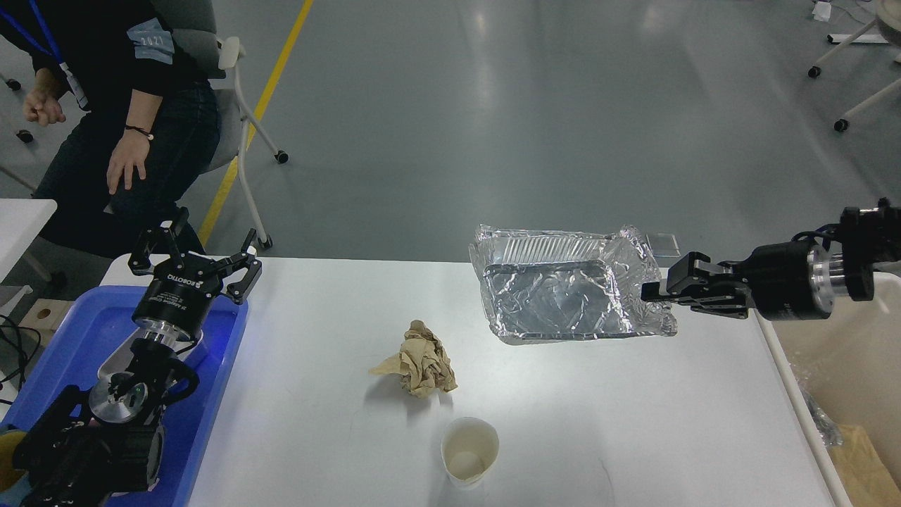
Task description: Tidy desktop
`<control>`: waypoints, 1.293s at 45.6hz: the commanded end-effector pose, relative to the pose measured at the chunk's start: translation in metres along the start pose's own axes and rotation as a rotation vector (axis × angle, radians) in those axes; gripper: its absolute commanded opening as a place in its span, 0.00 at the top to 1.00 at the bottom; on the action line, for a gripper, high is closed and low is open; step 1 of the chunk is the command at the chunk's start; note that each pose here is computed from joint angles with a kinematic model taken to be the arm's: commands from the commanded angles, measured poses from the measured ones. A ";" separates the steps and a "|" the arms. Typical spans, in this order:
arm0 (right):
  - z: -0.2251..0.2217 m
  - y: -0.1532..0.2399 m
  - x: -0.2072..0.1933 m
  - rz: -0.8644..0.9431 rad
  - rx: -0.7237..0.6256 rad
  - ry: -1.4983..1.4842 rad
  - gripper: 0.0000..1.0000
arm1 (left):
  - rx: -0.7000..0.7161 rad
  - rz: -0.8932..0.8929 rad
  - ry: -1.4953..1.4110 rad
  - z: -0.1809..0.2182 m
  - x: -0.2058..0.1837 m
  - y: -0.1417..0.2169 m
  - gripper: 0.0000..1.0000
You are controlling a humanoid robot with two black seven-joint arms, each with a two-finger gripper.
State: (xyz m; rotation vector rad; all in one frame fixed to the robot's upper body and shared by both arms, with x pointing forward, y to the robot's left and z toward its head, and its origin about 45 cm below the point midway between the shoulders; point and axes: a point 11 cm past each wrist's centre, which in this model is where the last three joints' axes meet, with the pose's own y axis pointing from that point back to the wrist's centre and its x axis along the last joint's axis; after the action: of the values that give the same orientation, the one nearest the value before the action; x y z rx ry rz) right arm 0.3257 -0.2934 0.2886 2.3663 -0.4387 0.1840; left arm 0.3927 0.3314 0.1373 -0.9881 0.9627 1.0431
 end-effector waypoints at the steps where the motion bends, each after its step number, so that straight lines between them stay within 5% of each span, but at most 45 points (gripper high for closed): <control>1: 0.001 0.003 0.001 0.007 -0.007 0.000 1.00 | -0.032 -0.018 -0.001 0.009 -0.001 0.003 0.00; 9: 0.004 0.003 0.000 0.004 -0.020 -0.005 1.00 | -0.068 0.015 -0.021 0.031 0.003 0.010 0.00; 27: 0.022 0.016 -0.003 0.022 -0.073 -0.038 1.00 | 0.007 0.129 0.008 0.013 0.012 0.002 0.00; 38: 0.021 0.017 0.000 0.032 -0.072 -0.034 1.00 | 0.198 0.330 -0.113 0.016 0.031 0.010 0.00; 44: 0.021 0.017 0.001 0.036 -0.081 -0.033 1.00 | 0.104 0.402 -0.140 0.044 0.031 0.008 0.00; 53: 0.022 0.018 0.001 0.037 -0.085 -0.033 1.00 | -0.305 0.318 -0.390 0.119 0.006 0.011 0.00; 59: 0.021 0.018 0.001 0.037 -0.084 -0.030 1.00 | -0.287 0.228 -0.527 0.116 -0.008 0.004 0.00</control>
State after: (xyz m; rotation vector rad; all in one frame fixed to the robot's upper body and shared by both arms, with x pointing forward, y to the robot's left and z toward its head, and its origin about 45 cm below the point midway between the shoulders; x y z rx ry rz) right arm 0.3202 -0.3210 0.2840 2.2813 -0.4976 0.1409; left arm 0.4020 0.4450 0.1631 -0.8245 0.6287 1.6047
